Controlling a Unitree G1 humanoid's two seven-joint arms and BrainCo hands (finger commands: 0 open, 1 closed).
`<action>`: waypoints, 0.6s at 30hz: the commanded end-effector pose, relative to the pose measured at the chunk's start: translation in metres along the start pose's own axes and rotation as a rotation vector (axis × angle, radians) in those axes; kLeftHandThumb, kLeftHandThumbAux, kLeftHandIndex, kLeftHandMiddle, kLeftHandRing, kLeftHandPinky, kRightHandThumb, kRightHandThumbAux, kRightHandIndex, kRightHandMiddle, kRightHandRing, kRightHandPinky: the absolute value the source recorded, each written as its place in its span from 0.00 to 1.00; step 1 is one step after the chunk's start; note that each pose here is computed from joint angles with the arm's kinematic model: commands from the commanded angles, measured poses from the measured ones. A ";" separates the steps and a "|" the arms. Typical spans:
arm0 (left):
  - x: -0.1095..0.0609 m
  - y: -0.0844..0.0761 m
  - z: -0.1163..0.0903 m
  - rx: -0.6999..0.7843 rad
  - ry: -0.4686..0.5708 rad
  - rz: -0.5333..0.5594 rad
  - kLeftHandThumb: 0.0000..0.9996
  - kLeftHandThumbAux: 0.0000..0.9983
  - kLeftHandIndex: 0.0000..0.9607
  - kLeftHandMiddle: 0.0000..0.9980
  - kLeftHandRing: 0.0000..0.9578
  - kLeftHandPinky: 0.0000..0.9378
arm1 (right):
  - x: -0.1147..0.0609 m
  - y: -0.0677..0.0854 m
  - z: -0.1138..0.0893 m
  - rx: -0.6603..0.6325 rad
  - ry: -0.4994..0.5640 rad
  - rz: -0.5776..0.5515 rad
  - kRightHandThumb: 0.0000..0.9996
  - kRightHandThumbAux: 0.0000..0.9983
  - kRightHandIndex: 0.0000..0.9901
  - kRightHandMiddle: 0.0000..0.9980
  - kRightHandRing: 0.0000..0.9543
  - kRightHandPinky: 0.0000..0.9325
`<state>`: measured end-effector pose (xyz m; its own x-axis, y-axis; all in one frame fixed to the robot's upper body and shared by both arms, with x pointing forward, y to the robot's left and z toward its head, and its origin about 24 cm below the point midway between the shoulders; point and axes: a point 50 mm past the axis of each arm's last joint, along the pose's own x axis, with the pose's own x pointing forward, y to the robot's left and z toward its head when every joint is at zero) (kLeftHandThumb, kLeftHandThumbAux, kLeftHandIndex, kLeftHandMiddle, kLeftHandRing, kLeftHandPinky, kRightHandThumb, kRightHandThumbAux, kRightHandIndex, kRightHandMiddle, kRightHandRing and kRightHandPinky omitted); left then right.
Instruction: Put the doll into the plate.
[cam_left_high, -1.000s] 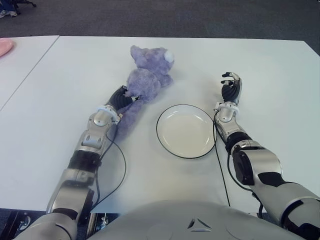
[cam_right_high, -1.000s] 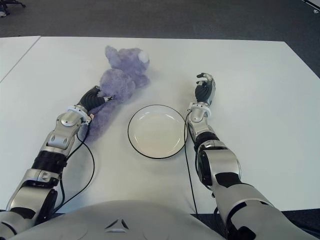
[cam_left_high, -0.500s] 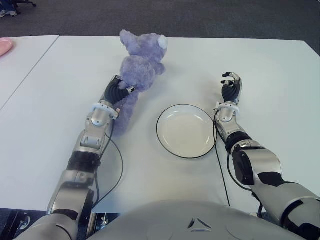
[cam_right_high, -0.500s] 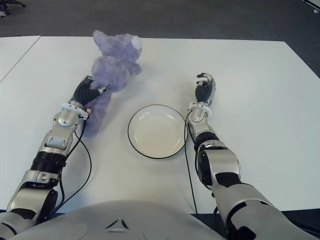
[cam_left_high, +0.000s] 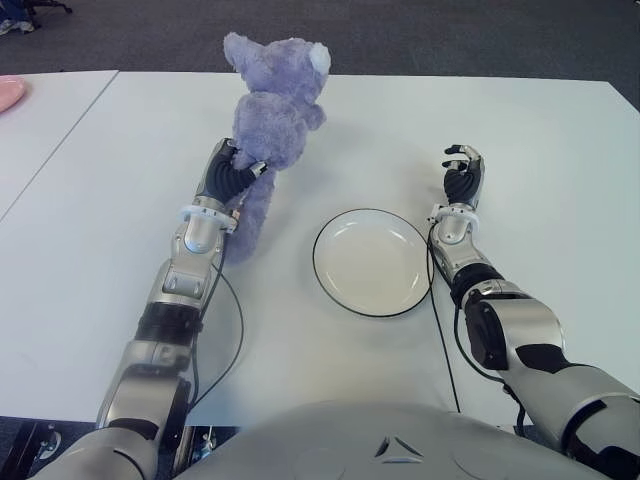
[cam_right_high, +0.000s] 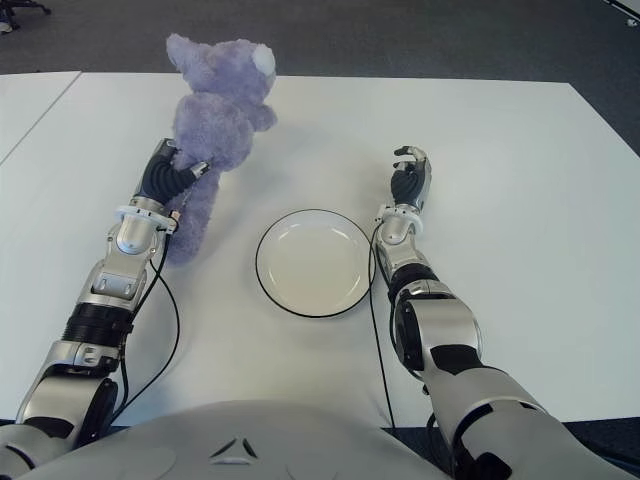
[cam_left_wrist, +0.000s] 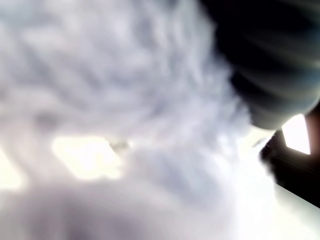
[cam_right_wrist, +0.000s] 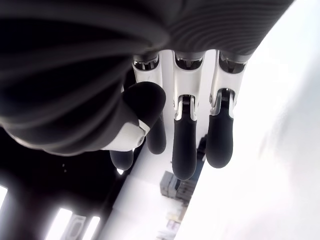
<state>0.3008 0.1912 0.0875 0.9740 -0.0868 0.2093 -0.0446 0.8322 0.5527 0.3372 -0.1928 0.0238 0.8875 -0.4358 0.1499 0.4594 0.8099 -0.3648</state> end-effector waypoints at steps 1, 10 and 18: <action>-0.003 0.000 0.010 0.020 -0.062 0.033 0.68 0.72 0.87 0.92 0.95 0.97 | -0.072 0.003 -0.081 -0.144 0.349 0.113 1.00 0.69 0.39 0.26 0.45 0.54; -0.007 0.002 0.016 0.041 -0.096 0.024 0.65 0.72 0.87 0.92 0.95 0.97 | -0.072 0.004 -0.081 -0.134 0.356 0.112 1.00 0.69 0.39 0.26 0.45 0.54; -0.011 0.004 0.025 0.099 -0.146 -0.011 0.64 0.72 0.87 0.92 0.95 0.97 | -0.072 0.004 -0.081 -0.131 0.355 0.112 1.00 0.69 0.38 0.25 0.45 0.54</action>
<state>0.2901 0.1834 0.1023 0.9454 -0.1343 0.2969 -0.0717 0.8030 0.5916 0.3372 -0.1930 0.0237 0.8860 -0.4393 0.1485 0.4621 0.8099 -0.3613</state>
